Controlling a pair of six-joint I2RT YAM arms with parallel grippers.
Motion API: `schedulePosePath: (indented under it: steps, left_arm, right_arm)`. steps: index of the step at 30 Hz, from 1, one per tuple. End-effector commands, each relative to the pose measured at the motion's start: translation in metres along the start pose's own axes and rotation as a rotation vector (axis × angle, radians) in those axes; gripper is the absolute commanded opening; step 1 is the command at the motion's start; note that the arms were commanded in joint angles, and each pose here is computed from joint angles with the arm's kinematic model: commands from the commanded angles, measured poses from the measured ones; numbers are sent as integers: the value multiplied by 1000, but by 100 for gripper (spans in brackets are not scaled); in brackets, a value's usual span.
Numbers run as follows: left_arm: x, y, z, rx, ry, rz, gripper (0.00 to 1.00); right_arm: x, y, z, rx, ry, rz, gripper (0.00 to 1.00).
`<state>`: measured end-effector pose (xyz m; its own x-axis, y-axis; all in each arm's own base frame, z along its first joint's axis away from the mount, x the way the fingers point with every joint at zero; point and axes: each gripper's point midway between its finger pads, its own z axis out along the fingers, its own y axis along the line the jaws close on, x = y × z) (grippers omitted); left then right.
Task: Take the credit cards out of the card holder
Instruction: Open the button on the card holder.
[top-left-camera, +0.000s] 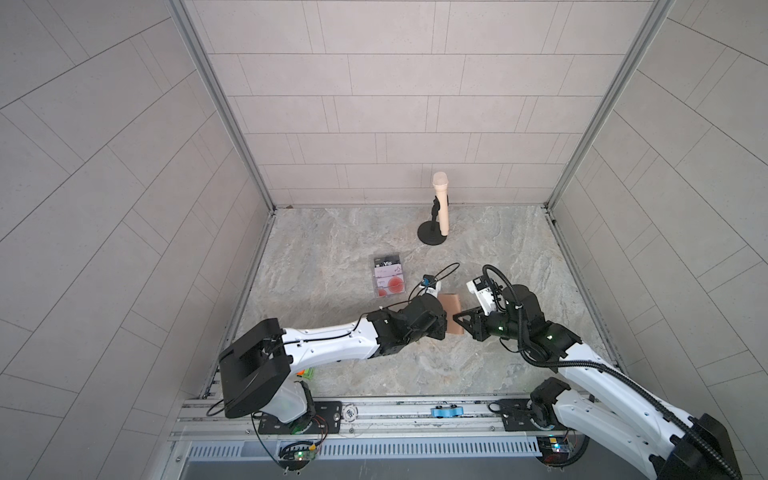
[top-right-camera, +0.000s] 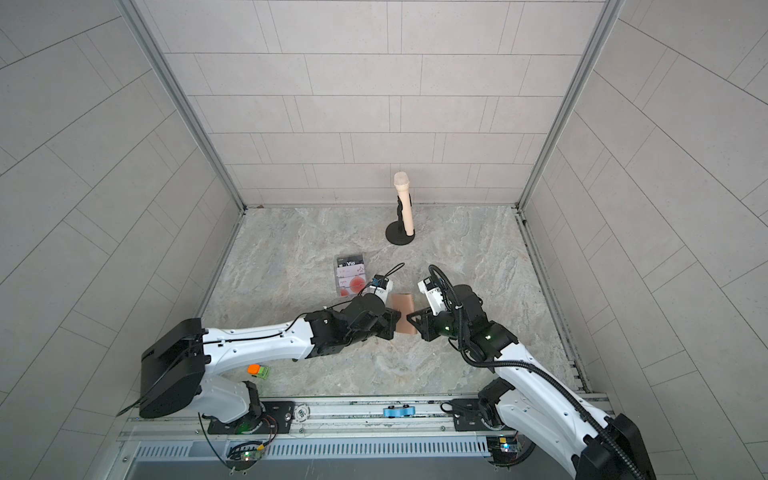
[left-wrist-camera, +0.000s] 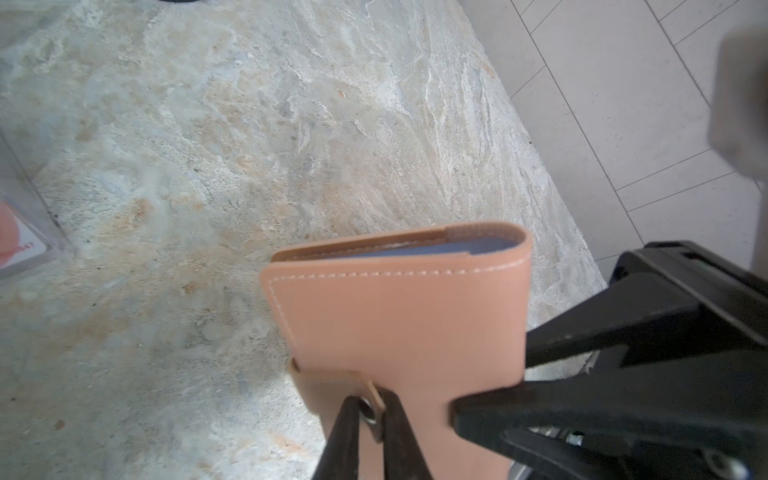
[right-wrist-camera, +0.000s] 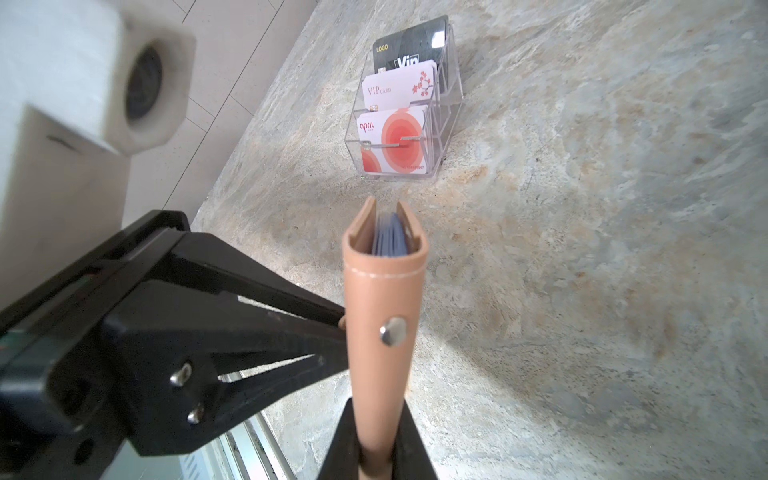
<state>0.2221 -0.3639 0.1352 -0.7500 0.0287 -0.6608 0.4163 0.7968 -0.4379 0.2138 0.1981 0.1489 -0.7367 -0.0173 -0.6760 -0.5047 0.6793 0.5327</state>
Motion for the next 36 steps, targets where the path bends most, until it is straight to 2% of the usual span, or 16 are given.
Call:
schedulePosePath:
  steps: [1, 11, 19, 36]
  left_arm:
    - [-1, 12, -1, -35, -11, -2, 10]
    - [-5, 22, -11, -41, -35, -17, 2]
    - [-6, 34, -24, -38, -44, -23, 1]
    - [28, 66, -47, -58, -13, -4, 1]
  right_arm:
    - [-14, 29, -5, -125, -45, -64, 0]
    - [-14, 20, -5, -75, -50, -49, 0]
    - [-13, 17, -4, -63, -45, -43, 0]
    - [6, 8, 35, -95, 152, 109, 0]
